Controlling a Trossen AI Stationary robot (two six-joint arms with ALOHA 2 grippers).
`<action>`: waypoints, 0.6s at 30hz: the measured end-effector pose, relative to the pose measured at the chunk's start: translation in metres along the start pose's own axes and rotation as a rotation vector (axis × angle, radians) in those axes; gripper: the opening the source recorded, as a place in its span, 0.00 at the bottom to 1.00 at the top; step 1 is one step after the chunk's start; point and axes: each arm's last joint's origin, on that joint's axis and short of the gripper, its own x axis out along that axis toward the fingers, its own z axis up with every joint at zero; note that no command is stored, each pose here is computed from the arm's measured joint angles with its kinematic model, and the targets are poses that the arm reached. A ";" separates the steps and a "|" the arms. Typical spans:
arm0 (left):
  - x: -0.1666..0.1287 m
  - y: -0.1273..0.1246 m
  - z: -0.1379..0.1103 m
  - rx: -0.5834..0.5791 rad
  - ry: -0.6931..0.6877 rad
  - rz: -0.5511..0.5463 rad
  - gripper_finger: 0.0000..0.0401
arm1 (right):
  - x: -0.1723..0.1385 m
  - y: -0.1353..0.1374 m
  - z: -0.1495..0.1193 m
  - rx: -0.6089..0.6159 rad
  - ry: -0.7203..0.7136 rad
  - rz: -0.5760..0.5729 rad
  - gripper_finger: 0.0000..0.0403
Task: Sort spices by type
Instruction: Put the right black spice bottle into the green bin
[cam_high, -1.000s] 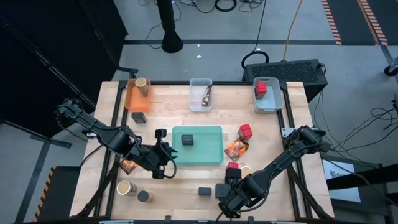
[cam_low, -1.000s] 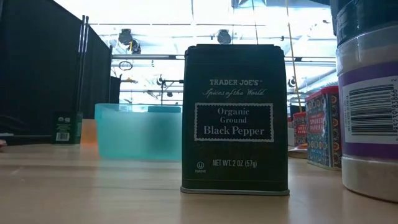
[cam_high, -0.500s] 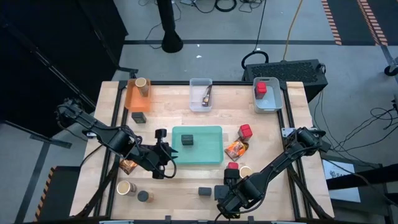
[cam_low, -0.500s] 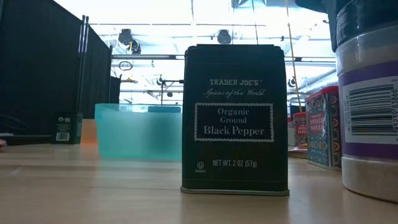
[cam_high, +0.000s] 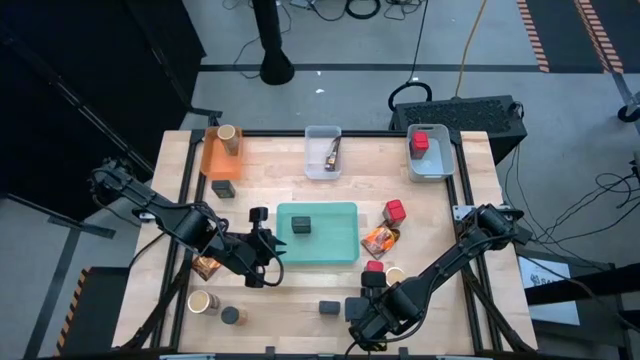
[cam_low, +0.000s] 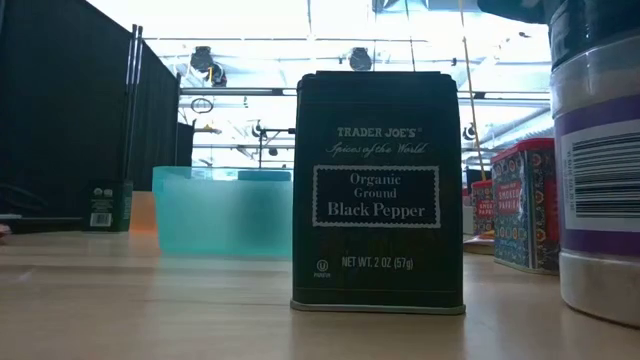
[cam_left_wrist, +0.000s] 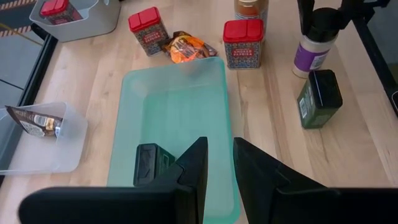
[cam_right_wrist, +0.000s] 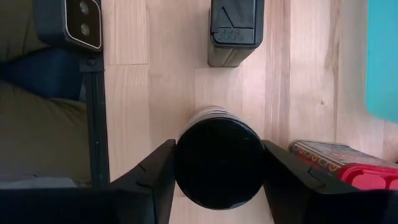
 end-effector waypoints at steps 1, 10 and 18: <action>0.000 0.000 0.000 0.000 0.000 0.000 0.20 | 0.000 0.000 0.000 0.002 0.000 0.000 0.43; 0.000 0.000 0.000 -0.001 -0.003 0.000 0.20 | -0.027 -0.011 0.007 0.088 0.031 0.089 0.43; 0.000 0.000 0.001 -0.003 -0.006 -0.001 0.20 | -0.086 -0.044 0.029 0.205 -0.006 -0.002 0.43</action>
